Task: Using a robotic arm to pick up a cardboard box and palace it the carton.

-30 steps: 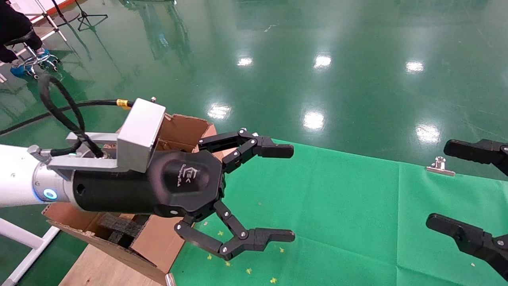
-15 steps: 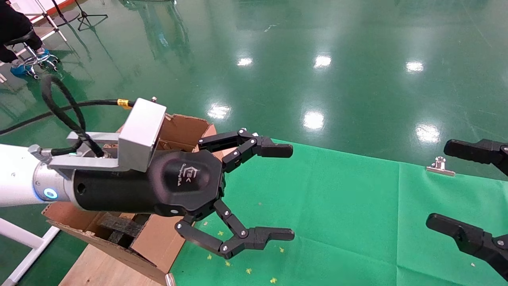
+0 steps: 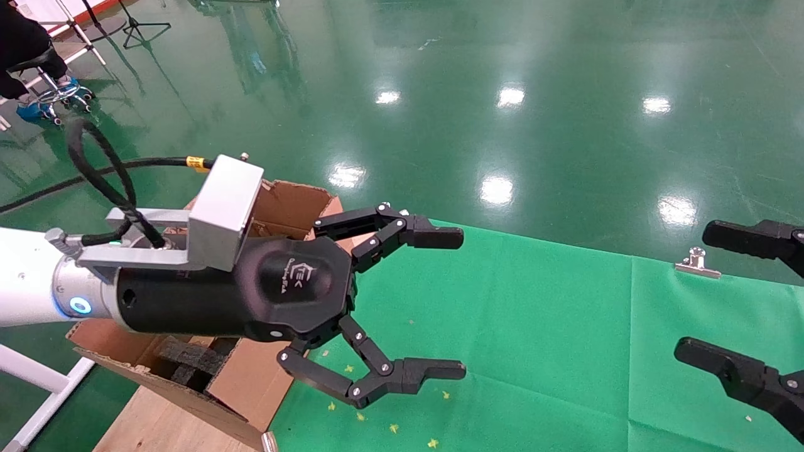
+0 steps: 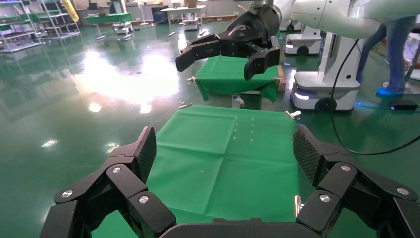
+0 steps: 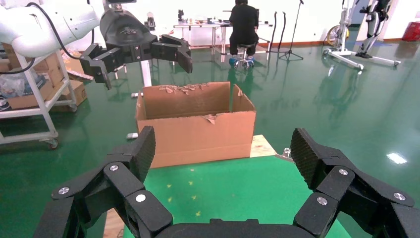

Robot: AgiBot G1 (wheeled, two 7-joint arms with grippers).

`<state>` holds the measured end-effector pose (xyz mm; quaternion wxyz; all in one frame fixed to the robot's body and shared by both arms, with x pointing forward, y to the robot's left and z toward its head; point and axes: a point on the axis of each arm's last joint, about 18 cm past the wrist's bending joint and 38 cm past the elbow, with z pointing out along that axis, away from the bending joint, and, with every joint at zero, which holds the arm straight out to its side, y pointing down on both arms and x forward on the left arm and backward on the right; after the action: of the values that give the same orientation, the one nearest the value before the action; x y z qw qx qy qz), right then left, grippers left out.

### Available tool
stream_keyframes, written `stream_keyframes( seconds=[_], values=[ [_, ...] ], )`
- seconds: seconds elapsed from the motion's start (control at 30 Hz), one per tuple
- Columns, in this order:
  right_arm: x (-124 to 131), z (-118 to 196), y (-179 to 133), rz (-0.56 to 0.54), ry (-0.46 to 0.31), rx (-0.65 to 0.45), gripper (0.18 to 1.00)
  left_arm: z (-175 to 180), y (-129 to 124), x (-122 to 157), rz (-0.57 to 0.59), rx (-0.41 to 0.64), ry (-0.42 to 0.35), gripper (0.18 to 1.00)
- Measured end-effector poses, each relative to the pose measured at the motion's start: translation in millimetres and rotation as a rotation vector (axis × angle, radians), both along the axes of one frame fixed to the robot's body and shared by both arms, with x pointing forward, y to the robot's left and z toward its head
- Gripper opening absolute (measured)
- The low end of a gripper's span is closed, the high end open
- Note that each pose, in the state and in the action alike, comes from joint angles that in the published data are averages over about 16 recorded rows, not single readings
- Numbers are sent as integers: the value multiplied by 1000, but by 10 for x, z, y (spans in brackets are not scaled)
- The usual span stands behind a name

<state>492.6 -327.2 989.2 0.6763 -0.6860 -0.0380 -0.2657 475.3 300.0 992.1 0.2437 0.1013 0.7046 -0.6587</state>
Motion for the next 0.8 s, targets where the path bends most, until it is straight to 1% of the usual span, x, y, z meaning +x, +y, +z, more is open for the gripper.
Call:
stream_keyframes(
  seconds=[0.8],
  values=[
    [0,0,0,0,0,0,1001,0,1,2,1,1,0,1001]
  ],
)
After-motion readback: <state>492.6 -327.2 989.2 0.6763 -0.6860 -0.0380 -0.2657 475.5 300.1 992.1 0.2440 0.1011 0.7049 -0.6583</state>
